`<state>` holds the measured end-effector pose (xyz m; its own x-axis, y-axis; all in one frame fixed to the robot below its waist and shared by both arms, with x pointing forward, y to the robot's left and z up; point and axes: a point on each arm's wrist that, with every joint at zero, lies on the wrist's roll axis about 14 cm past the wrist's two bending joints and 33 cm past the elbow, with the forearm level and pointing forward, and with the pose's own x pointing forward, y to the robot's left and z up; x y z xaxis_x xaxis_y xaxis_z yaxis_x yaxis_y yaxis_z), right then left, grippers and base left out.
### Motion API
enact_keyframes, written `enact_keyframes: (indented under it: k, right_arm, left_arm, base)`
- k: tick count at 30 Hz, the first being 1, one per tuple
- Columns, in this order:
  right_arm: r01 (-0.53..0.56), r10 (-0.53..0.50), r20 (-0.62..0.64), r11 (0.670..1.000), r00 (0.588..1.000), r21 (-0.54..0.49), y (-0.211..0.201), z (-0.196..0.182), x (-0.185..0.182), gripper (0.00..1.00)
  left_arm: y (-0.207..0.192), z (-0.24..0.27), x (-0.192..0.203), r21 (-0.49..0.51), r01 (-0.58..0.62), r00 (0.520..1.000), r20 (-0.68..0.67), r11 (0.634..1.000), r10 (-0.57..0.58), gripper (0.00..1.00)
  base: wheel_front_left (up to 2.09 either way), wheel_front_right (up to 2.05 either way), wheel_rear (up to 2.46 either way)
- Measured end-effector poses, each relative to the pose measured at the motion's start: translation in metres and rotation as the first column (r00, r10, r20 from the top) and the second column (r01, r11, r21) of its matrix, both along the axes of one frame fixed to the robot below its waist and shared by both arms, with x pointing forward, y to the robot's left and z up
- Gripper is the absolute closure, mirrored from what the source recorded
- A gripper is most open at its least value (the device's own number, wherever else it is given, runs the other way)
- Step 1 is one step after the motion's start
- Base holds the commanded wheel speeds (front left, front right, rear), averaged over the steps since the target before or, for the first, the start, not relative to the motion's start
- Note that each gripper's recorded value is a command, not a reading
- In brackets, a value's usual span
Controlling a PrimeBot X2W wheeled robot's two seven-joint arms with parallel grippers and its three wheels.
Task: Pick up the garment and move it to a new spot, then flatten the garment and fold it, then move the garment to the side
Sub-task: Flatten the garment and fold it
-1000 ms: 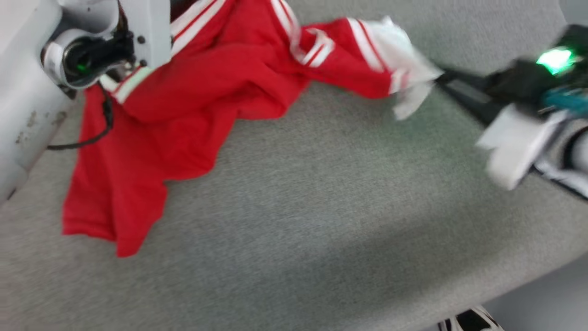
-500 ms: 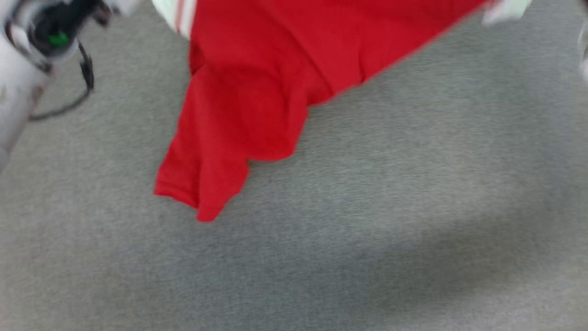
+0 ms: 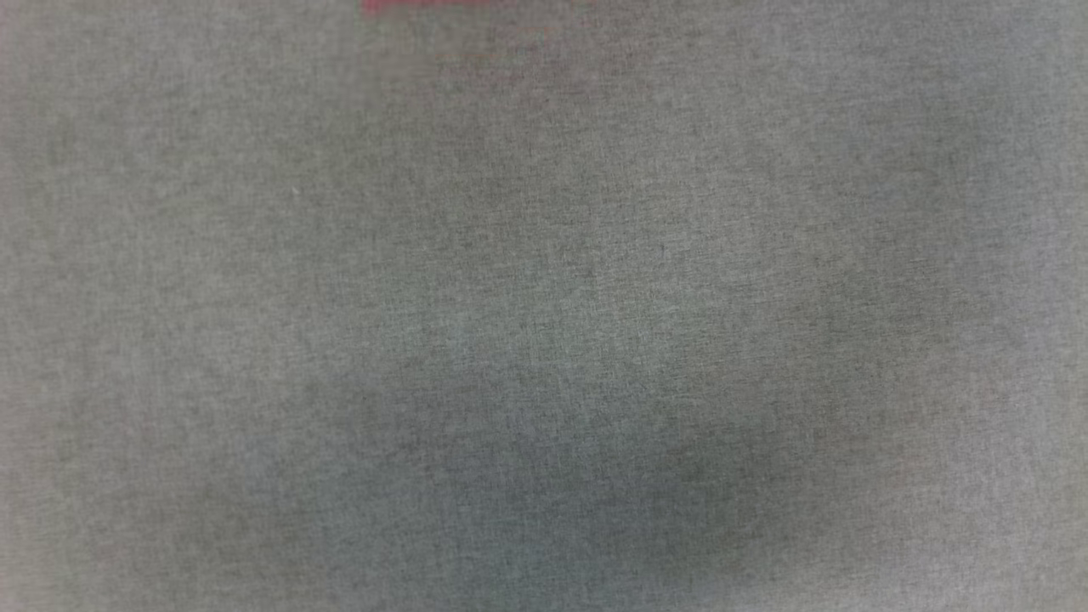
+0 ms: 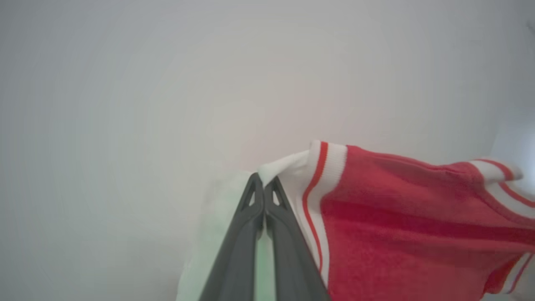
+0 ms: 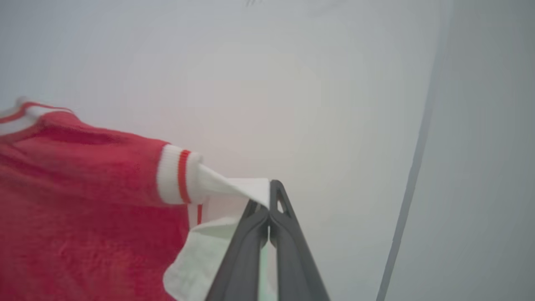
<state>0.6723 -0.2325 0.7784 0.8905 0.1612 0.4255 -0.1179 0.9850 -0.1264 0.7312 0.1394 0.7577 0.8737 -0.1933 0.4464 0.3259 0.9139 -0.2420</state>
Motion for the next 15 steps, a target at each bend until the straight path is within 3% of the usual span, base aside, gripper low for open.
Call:
enact_keyframes:
  k: [3, 6, 11, 15]
  right_arm:
    - [0.02, -0.02, 0.065, 1.0, 0.998, 0.002, 0.0, 0.021, -0.001, 1.0]
    - [0.016, -0.016, 0.014, 0.999, 1.0, -0.034, 0.01, 0.006, 0.002, 1.0]
    - [-0.041, 0.021, -0.171, 0.992, 0.985, -0.119, 0.026, -0.07, -0.002, 1.0]
    - [-0.113, 0.038, -0.356, 0.975, 0.934, -0.193, 0.022, -0.147, -0.025, 1.0]
  left_arm:
    - [0.011, 0.041, -0.011, -0.078, 0.005, 0.996, 0.094, 0.997, 0.003, 1.0]
    - [0.01, 0.014, -0.01, -0.049, 0.011, 0.999, 0.049, 0.999, -0.009, 1.0]
    - [0.019, -0.052, -0.015, -0.024, 0.01, 0.996, -0.085, 1.0, -0.012, 1.0]
    - [-0.007, -0.125, -0.041, -0.007, 0.127, 0.968, -0.217, 0.992, -0.126, 1.0]
  base:
    - [0.0, 0.0, 0.0]
    - [0.0, 0.0, 0.0]
    - [0.0, 0.0, 0.0]
    - [0.0, 0.0, 0.0]
